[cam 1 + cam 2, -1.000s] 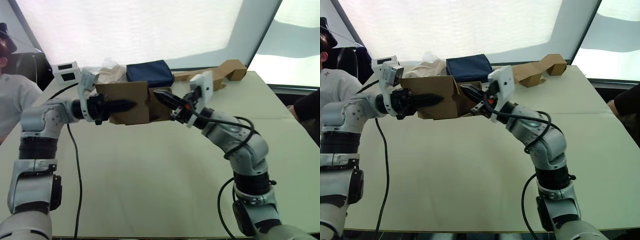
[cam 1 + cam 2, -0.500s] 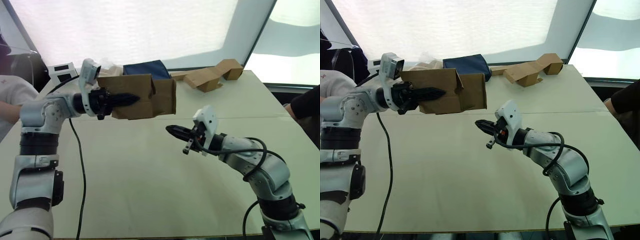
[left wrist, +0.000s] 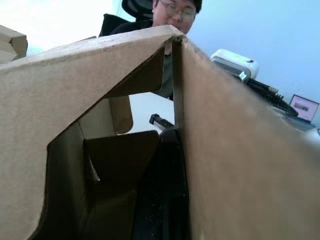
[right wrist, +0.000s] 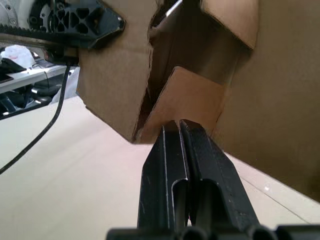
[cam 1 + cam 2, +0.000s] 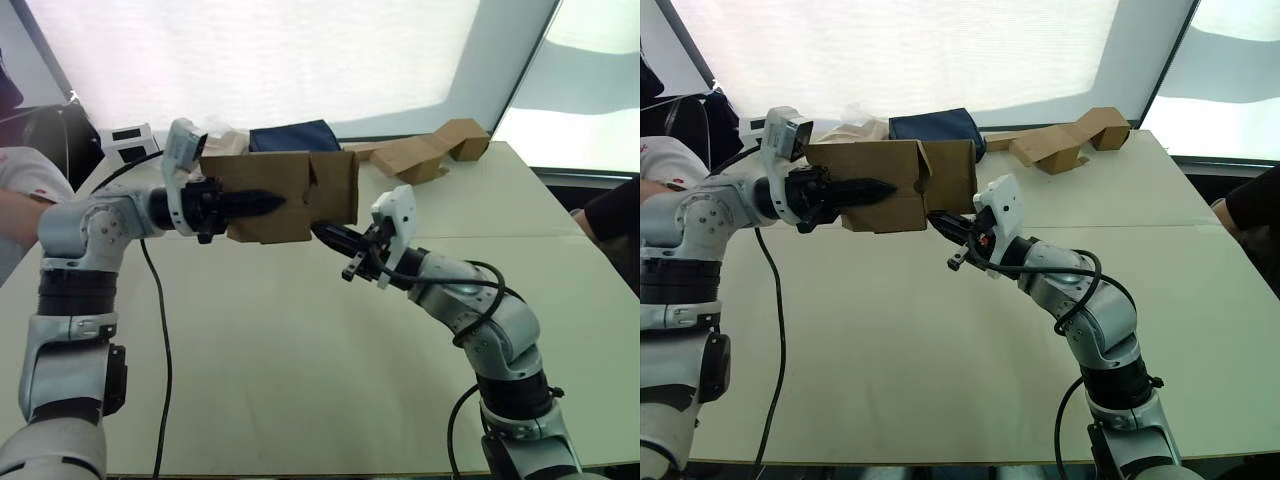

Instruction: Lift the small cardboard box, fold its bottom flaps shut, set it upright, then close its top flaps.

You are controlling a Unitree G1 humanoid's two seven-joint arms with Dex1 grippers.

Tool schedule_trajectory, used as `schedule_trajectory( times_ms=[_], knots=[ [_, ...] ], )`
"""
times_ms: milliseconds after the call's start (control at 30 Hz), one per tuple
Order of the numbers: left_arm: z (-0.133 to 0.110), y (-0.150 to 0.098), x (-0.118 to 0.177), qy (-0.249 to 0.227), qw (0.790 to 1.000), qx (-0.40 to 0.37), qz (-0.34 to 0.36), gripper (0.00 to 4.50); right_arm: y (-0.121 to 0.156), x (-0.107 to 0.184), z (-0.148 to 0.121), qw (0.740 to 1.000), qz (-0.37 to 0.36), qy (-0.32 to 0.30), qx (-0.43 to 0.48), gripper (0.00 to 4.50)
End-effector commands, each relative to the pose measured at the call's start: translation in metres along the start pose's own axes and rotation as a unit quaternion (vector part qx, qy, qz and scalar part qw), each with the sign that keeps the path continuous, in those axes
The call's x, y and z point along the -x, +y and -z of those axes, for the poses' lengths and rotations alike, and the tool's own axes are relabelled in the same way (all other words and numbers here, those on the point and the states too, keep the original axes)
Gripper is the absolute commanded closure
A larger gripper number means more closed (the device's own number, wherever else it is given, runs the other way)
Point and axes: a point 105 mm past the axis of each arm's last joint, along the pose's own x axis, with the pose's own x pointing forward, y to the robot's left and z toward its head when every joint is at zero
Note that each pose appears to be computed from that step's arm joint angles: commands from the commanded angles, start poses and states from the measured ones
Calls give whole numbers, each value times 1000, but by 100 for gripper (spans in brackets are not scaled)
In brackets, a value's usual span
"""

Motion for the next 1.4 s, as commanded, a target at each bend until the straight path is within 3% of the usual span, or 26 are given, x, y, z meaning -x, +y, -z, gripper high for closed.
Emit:
schedule_trajectory(
  times_ms=[33,300,433,533,633,700,767,867,1067,1200,1400],
  knots=[
    [-10,-7,1,-9,1000,-20,10,450,6,-3,-13,999,-17,-25,10,446],
    [-7,-7,1,-8,1000,-20,8,450,10,-8,-16,999,-38,-28,20,446],
    [-10,-7,4,-12,1000,-23,0,450,0,19,-45,997,-53,-63,-10,446],
    [-12,-7,5,-16,1000,-27,-2,450,-17,43,-68,994,-53,-83,-46,446],
    [-15,-8,6,-21,999,-34,-5,450,-55,58,-84,989,5,-118,-92,446],
    [-16,-9,8,-26,999,-35,-6,450,-79,58,-77,989,51,-106,-89,446],
    [-15,-10,8,-28,999,-35,-7,450,-104,48,-52,992,112,-48,-45,446],
    [-14,-9,7,-29,999,-36,-5,450,-114,32,-36,992,123,-28,-25,446],
    [-13,-9,3,-31,999,-38,0,450,-93,0,-33,996,61,-45,-36,446],
    [-13,-7,2,-29,999,-37,0,450,-58,4,-43,994,-12,-80,-78,446],
    [-13,-5,2,-26,999,-33,5,450,-26,12,-44,983,-67,-98,-142,446]
  ],
)
